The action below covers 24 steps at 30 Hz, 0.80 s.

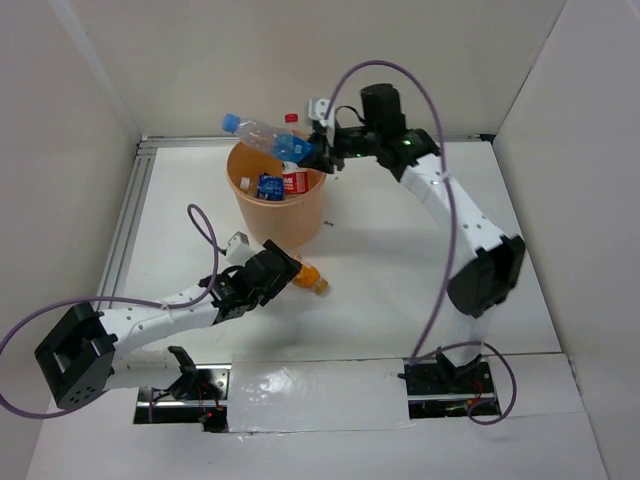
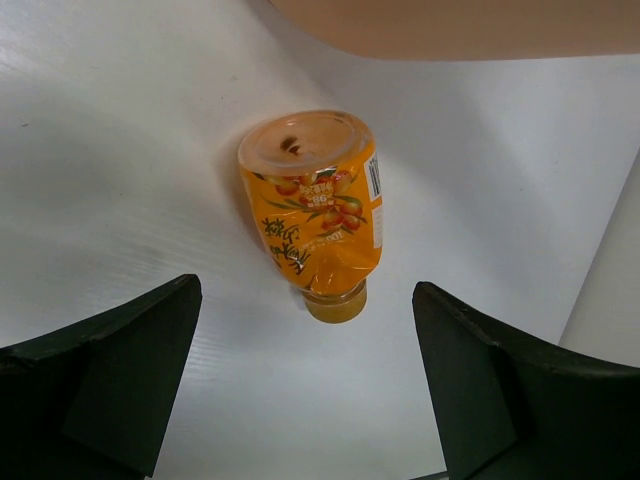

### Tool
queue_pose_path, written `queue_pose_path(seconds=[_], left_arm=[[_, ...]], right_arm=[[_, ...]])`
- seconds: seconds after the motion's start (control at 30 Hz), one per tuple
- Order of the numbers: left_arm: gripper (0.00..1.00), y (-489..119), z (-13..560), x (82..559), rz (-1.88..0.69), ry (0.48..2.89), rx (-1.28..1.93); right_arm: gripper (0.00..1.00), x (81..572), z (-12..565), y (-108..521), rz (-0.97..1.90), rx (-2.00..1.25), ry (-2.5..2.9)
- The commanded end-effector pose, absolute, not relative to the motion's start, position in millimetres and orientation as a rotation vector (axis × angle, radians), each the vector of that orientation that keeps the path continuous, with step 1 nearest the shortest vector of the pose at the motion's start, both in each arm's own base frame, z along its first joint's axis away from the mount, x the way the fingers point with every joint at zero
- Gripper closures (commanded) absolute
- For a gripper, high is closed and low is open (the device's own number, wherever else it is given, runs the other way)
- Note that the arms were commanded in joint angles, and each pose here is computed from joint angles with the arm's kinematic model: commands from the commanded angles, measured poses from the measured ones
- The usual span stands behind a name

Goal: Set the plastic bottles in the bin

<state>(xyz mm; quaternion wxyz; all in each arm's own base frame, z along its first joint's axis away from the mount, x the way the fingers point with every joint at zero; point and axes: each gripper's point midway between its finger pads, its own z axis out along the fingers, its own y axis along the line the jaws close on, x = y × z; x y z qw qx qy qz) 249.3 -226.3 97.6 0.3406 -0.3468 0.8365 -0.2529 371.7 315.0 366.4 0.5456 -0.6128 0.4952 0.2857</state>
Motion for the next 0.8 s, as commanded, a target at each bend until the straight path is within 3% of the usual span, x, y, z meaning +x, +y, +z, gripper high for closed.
queue_pose_path(seconds=[0.0,0.03,0.07,0.13,0.17,0.33,0.63,0.77], left_arm=[[0.00,-238.5,104.2,261.2,-0.736,2.132,-0.952],[0.00,-237.0,95.4,262.0,-0.700,2.144,-0.953],[0.00,-243.2,101.5,267.4,-0.718,2.132,-0.954],[0.00,-251.3,100.3,269.4,-0.713,2.145,-0.943],[0.00,-255.5,96.3,272.9,-0.689,2.161,-0.942],[0.00,-269.0,79.7,271.5,-0.640,2.196,-0.927],[0.00,-272.3,52.3,288.7,-0.425,2.205,-0.991],[0.14,-269.5,31.1,284.4,-0.321,2.243,-0.990]], right_arm=[[0.57,398.2,357.7,354.1,0.773,-1.391,1.211],[0.47,402.6,354.0,357.7,0.805,-1.367,1.248],[0.26,408.6,350.5,363.5,0.830,-1.362,1.251],[0.03,409.1,349.2,364.8,0.856,-1.341,1.281],[0.00,412.1,339.8,360.9,0.860,-1.337,1.308],[0.00,401.3,365.5,317.8,0.820,-1.262,1.332],[0.00,356.0,304.5,195.2,0.826,-1.073,1.582],[0.00,327.8,273.1,168.1,0.804,-1.041,1.643]])
